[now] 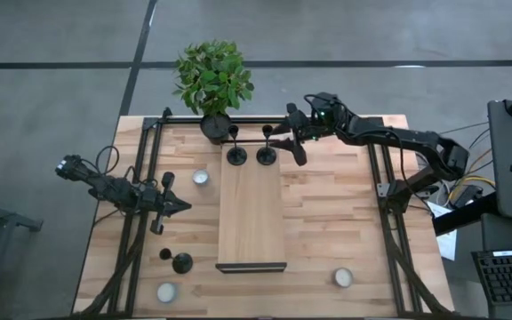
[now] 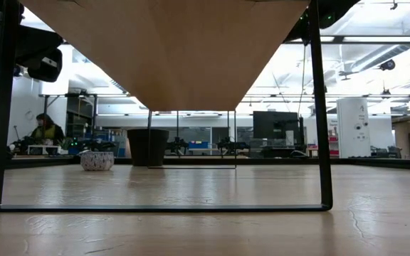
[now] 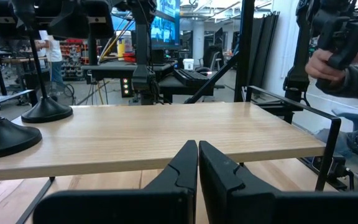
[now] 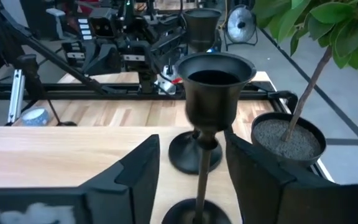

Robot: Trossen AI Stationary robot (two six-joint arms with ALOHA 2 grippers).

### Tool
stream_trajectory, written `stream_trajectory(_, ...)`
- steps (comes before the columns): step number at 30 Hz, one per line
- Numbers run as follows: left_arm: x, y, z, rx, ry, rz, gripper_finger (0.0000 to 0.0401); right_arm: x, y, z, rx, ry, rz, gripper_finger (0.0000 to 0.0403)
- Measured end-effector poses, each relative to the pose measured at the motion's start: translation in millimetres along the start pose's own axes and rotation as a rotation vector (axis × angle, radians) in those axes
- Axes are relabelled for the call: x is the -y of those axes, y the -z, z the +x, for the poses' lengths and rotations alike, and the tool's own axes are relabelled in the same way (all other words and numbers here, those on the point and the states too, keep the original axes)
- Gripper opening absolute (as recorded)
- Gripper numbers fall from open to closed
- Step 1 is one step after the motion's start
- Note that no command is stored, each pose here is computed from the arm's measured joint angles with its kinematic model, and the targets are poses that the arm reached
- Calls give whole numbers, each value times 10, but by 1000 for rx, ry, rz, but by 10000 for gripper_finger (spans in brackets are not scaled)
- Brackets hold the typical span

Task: Pick & Place candle stick holders
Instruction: Put the pink scented candle on the shelf

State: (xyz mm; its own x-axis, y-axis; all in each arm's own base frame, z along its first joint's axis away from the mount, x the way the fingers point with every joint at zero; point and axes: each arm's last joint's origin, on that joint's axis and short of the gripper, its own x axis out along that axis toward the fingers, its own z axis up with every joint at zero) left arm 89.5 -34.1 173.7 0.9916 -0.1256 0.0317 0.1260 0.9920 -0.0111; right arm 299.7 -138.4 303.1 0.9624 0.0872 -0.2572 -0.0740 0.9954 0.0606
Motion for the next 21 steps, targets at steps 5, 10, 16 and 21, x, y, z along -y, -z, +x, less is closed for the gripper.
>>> stream_trajectory(5,0,0,0,0,0,0,14,-88,-31,-150,-54,-6,-1,204)
stream_trajectory(10,0,0,0,0,0,0,14,-185,-80,-308,-82,-12,-4,213)
stream_trajectory(16,0,-1,0,0,0,0,14,-343,-72,-479,-124,-32,21,215)
stream_trajectory(21,0,-1,0,0,0,0,14,-534,20,-536,-135,-77,47,215)
